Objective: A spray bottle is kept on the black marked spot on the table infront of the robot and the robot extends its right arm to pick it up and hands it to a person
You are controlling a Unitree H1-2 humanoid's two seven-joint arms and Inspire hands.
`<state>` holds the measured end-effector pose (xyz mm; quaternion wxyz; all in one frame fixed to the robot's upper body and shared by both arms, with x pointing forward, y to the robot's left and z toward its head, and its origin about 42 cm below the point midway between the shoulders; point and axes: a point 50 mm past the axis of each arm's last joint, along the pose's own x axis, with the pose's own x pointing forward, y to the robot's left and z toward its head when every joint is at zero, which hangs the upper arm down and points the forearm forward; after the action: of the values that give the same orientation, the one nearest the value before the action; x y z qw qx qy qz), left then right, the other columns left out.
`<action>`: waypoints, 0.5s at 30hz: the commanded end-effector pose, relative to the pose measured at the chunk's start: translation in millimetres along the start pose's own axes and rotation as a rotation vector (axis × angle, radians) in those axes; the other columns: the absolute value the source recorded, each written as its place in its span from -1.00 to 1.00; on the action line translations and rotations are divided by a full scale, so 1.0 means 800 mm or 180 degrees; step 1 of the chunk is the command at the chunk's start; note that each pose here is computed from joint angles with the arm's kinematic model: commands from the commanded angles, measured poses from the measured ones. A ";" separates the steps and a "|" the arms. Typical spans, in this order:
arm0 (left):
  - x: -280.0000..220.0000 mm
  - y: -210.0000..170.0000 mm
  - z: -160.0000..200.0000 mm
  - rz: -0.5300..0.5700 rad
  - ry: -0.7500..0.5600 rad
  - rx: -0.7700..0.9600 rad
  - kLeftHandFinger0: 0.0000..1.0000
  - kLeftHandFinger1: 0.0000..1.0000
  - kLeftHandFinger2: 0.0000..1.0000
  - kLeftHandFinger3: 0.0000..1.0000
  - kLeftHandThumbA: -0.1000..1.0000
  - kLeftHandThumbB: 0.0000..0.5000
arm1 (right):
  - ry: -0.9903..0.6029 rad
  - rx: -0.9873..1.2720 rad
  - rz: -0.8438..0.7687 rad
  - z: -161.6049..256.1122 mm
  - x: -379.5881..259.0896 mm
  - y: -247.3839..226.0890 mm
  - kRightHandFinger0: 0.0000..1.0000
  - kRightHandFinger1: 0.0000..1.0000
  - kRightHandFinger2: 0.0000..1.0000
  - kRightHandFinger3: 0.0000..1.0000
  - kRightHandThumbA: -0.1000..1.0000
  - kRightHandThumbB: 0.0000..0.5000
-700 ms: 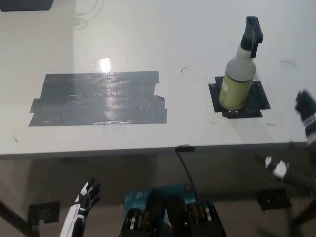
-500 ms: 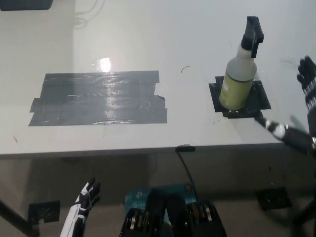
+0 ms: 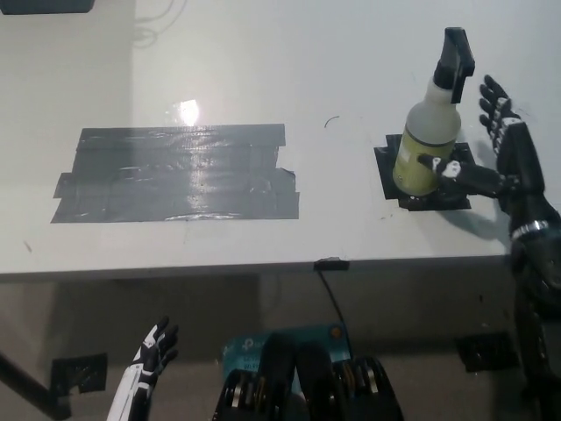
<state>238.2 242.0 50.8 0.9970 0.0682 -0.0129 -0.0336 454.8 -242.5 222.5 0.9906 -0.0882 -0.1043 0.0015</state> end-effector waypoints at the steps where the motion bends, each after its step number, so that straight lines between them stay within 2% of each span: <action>1: 0.006 0.002 0.013 -0.0003 -0.0186 0.0037 1.00 1.00 1.00 1.00 1.00 0.39 | -0.0005 -0.0091 -0.0020 0.027 0.039 0.005 1.00 1.00 1.00 1.00 1.00 0.50; 3: 0.006 0.002 0.013 -0.0003 -0.0185 0.0038 1.00 1.00 1.00 1.00 1.00 0.41 | 0.0006 -0.0105 -0.0001 0.027 0.046 0.008 1.00 1.00 1.00 1.00 1.00 0.50; 6: 0.007 0.003 0.016 0.0003 -0.0188 0.0027 1.00 1.00 1.00 1.00 1.00 0.38 | 0.0005 -0.0130 0.0035 0.029 0.056 0.018 1.00 1.00 1.00 1.00 1.00 0.39; 10: 0.010 0.005 0.016 -0.0012 -0.0221 0.0037 1.00 1.00 1.00 1.00 1.00 0.37 | -0.0021 -0.0209 0.0062 0.031 0.063 0.026 1.00 1.00 1.00 1.00 1.00 0.56; 12: 0.011 0.006 0.017 -0.0032 -0.0277 0.0009 1.00 1.00 1.00 1.00 1.00 0.23 | -0.0027 -0.0301 0.0081 0.024 0.063 0.030 1.00 1.00 1.00 1.00 1.00 0.47; 14: 0.012 0.007 0.018 -0.0017 -0.0275 0.0033 1.00 1.00 1.00 1.00 1.00 0.25 | 0.0003 -0.0319 0.0066 0.013 0.064 0.034 1.00 1.00 1.00 1.00 1.00 0.45; 15: 0.012 0.007 0.019 -0.0013 -0.0265 0.0024 1.00 1.00 1.00 1.00 1.00 0.28 | 0.0048 -0.0354 0.0054 0.009 0.065 0.035 1.00 1.00 1.00 1.00 1.00 0.52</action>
<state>244.5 241.3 55.1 0.9968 0.0676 -0.0225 -0.0358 491.2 -221.6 213.4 0.9911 -0.1222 -0.0505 0.0149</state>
